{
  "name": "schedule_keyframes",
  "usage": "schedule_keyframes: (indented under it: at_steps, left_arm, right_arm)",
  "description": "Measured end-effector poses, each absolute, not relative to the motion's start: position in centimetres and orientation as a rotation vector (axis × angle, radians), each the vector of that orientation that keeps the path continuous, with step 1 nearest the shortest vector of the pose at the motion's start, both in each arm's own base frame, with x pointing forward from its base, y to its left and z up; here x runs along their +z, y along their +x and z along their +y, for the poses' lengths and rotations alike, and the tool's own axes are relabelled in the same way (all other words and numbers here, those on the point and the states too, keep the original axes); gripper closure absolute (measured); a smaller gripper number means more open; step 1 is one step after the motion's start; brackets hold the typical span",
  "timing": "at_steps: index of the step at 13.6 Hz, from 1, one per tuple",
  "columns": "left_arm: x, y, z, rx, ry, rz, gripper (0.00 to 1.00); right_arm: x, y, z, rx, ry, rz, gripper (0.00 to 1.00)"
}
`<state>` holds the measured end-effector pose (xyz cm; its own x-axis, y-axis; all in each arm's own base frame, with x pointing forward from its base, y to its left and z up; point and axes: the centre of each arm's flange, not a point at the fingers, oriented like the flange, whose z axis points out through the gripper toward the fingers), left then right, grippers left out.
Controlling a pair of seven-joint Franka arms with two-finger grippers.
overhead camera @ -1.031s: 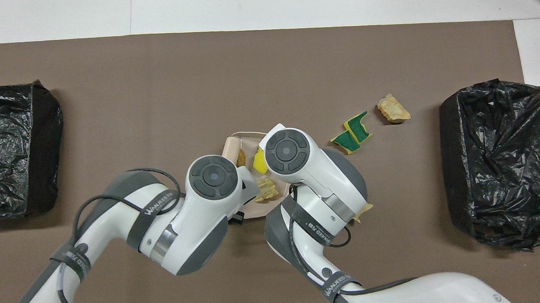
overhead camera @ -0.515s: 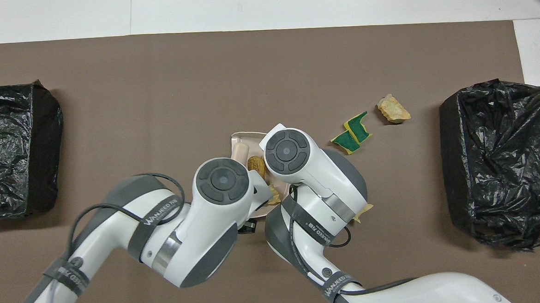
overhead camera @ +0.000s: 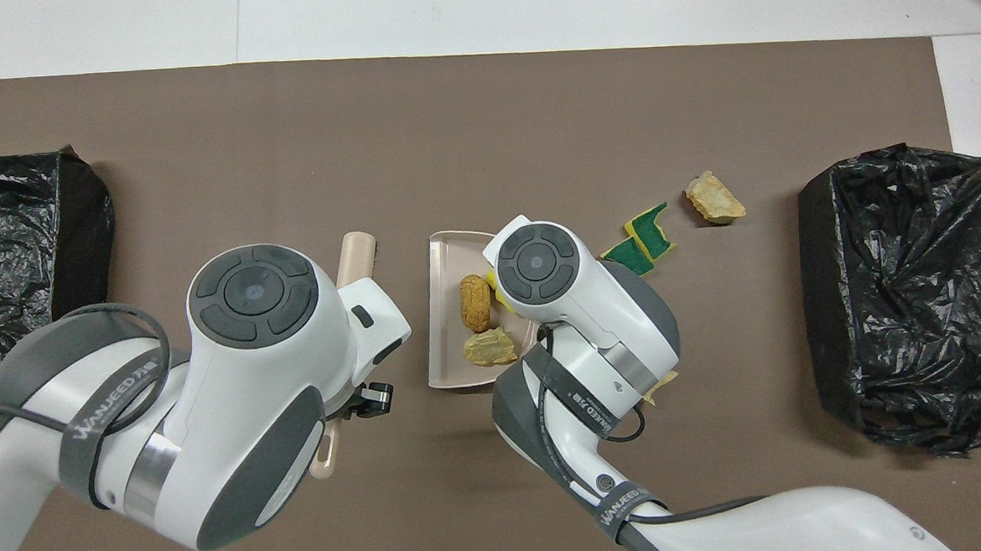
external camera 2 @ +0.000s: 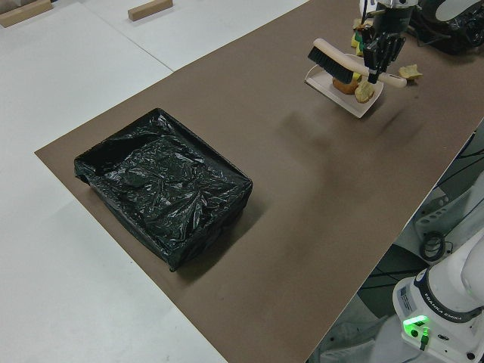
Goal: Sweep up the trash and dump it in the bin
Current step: 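Carry the loaded dustpan with the right gripper over the black bin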
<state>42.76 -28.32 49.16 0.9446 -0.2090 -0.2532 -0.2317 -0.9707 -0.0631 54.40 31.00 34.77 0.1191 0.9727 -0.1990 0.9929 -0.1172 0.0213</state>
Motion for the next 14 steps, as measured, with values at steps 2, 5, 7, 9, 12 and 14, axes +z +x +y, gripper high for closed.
schedule_keyframes:
  at_steps: [2,5,7,9,12,14]
  left_arm:
    - [48.4,41.3,-28.4,0.449,-3.045,0.322,0.74]
    - [46.5,37.7,-28.8,0.510,-3.084,0.307,0.74]
    - [44.8,32.7,-30.6,0.509,-3.099,0.348,0.74]
    - [42.1,27.7,-33.0,0.479,-3.081,0.360,0.74]
    - [37.0,21.9,-35.1,0.470,-3.037,0.341,0.74]
    - [35.3,20.1,-35.3,0.468,-3.028,0.282,0.74]
  right_arm:
    - [36.0,55.4,29.6,-0.155,2.288,1.985,0.68]
    - [39.9,57.9,25.0,-0.061,2.299,2.034,0.68]
    - [42.6,59.0,21.3,-0.053,2.292,2.046,0.68]
    - [44.7,59.8,17.6,-0.090,2.283,2.066,0.68]
    - [47.0,61.3,10.8,-0.126,2.277,2.093,0.68]
    - [47.8,62.1,5.3,-0.134,2.289,2.089,0.68]
